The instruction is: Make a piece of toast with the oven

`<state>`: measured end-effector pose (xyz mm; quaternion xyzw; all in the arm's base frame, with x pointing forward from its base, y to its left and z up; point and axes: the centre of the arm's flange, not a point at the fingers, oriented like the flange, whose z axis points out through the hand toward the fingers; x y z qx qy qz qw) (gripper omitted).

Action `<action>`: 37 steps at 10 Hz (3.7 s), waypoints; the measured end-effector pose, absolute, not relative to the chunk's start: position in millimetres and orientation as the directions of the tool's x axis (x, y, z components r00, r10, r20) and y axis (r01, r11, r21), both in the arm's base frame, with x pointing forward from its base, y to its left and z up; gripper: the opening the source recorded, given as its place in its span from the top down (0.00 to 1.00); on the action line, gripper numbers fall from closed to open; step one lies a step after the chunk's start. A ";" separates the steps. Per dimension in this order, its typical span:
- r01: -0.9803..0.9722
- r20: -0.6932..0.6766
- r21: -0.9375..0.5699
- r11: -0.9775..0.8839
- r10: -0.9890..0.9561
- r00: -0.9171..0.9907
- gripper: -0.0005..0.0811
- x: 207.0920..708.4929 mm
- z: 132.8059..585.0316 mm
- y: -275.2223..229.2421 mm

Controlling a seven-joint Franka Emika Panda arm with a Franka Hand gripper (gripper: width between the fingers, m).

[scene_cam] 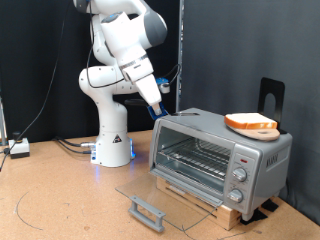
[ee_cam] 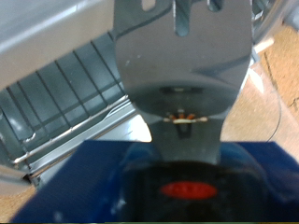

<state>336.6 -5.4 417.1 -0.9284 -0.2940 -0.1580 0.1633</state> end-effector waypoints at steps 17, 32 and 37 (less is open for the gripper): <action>0.630 0.260 -0.190 -0.753 0.580 0.772 0.52 397.7 398.6 91.0; 0.628 0.255 -0.192 -0.754 0.579 0.774 0.52 397.6 404.3 105.6; 0.632 0.257 -0.209 -0.746 0.581 0.772 0.52 409.3 393.4 131.5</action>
